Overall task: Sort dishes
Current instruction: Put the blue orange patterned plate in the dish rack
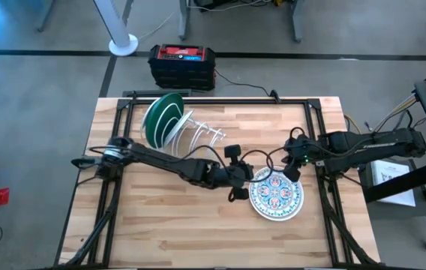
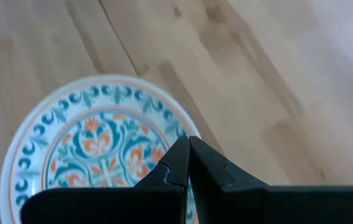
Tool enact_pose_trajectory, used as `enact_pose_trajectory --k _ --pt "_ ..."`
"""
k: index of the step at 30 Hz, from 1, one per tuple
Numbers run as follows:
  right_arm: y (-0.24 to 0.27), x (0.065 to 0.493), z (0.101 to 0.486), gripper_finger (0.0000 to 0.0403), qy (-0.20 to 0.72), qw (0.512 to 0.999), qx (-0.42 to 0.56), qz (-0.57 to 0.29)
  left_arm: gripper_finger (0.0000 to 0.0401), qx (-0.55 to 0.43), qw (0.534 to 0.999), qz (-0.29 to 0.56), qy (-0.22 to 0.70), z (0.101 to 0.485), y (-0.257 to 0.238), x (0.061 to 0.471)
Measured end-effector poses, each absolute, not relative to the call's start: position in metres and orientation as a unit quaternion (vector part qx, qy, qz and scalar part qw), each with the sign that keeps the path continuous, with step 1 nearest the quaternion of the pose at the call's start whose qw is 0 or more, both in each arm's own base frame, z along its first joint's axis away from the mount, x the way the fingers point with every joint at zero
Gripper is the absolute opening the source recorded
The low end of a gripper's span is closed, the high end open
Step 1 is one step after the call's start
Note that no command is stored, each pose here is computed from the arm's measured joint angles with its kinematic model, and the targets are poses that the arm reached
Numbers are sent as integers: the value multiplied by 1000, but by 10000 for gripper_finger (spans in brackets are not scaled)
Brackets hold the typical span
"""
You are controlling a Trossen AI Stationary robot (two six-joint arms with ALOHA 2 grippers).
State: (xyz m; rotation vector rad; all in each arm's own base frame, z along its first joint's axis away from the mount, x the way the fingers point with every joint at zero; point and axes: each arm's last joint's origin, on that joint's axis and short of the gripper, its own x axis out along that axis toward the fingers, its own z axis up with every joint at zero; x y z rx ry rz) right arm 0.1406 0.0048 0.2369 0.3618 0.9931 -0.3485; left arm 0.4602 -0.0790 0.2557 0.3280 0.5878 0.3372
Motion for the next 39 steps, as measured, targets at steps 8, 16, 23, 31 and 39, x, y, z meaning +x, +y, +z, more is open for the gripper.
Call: enact_pose_trajectory --k 8,16,23,31,39 --pt "5 123 219 2 544 793 194 -195 0 172 918 157 320 230 -84 482" --pt "5 117 198 41 565 770 213 -206 0 141 915 101 364 202 -90 497" --pt "6 116 192 103 570 760 239 -202 0 128 910 48 392 184 -99 513" --pt "7 115 184 149 576 747 266 -199 0 130 887 22 442 170 -104 530" --pt "9 118 177 187 568 749 293 -175 0 129 879 12 458 162 -107 538"
